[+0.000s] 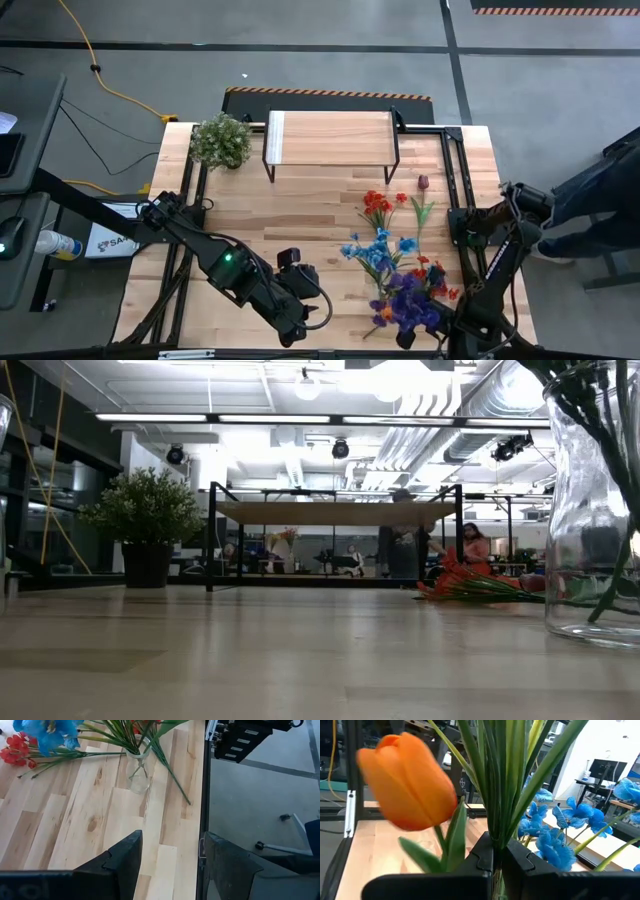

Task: Pick and place flowers into a vace then onto a shelf
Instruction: Put the violet flowers into the right transparent vase

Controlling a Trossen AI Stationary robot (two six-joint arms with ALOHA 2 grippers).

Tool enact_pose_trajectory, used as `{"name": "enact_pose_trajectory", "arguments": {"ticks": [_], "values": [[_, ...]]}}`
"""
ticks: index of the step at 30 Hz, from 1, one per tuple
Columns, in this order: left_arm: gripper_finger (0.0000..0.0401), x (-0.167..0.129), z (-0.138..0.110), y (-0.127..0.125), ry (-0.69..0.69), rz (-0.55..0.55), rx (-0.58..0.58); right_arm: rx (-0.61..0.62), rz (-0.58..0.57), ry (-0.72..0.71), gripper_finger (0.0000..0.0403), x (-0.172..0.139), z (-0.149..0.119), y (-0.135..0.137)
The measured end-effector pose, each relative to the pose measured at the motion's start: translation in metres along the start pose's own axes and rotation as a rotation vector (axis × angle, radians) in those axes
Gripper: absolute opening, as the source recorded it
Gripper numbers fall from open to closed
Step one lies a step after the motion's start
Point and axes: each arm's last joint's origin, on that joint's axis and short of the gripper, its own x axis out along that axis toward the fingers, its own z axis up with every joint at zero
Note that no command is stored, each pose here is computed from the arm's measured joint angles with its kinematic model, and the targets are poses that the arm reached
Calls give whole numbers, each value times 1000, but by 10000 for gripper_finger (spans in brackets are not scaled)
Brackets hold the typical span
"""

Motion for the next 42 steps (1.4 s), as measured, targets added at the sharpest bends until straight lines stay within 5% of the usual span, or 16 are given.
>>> {"name": "enact_pose_trajectory", "arguments": {"ticks": [42], "values": [[246, -2, -2, -4, -4, -16, 0, 31, 64, 43, 14, -4, -8, 5]]}}
